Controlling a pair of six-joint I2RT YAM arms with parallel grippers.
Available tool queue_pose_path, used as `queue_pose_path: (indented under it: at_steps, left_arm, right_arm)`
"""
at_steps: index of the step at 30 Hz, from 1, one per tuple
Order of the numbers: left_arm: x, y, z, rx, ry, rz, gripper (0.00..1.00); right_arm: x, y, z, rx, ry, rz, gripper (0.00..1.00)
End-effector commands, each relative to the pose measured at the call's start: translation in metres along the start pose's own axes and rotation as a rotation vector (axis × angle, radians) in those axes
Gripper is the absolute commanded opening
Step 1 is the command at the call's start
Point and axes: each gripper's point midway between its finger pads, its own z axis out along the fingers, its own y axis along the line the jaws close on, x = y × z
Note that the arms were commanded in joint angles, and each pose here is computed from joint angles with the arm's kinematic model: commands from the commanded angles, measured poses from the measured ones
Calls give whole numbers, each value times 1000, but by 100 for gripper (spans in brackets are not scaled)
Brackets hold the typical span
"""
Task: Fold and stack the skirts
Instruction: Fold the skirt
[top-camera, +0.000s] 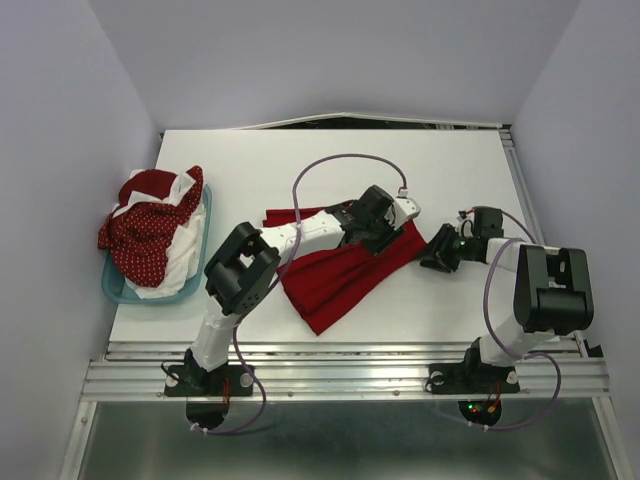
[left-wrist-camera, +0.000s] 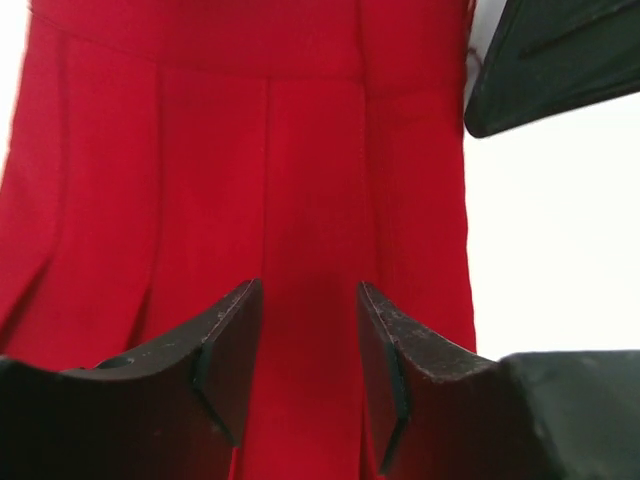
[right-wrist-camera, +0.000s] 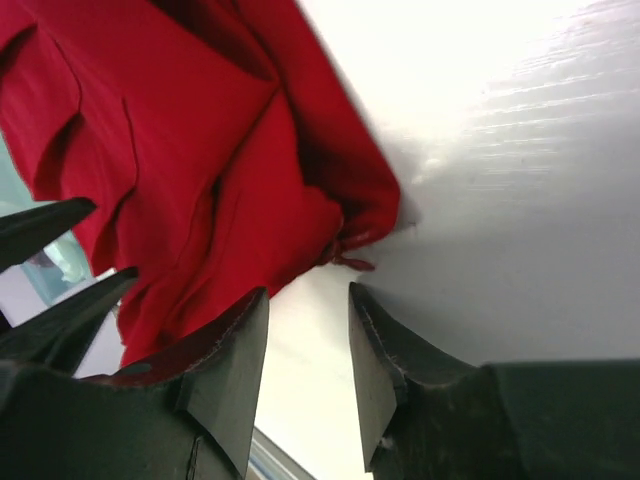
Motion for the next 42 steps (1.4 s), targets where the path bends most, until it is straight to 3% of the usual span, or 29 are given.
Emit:
queue_pose_path:
  at_steps: [1, 14, 20, 31, 35, 42]
  left_arm:
    - [-40, -6, -3, 13, -92, 11, 54]
    - [-38, -23, 30, 40, -63, 69, 53]
    - [-31, -7, 45, -52, -33, 58, 49]
    - [-37, -5, 50, -58, -37, 40, 18]
    - [-39, -9, 46, -40, -41, 43, 1]
    - [-51, -24, 19, 35, -67, 19, 0]
  right_arm:
    - [-21, 8, 9, -83, -96, -36, 42]
    - [-22, -10, 16, -32, -128, -8, 26]
    - [-20, -10, 16, -32, -126, -8, 20]
    - [-17, -15, 18, -28, -120, -14, 13]
    - [-17, -14, 19, -30, -118, -12, 9]
    - [-17, -15, 20, -30, -117, -4, 1]
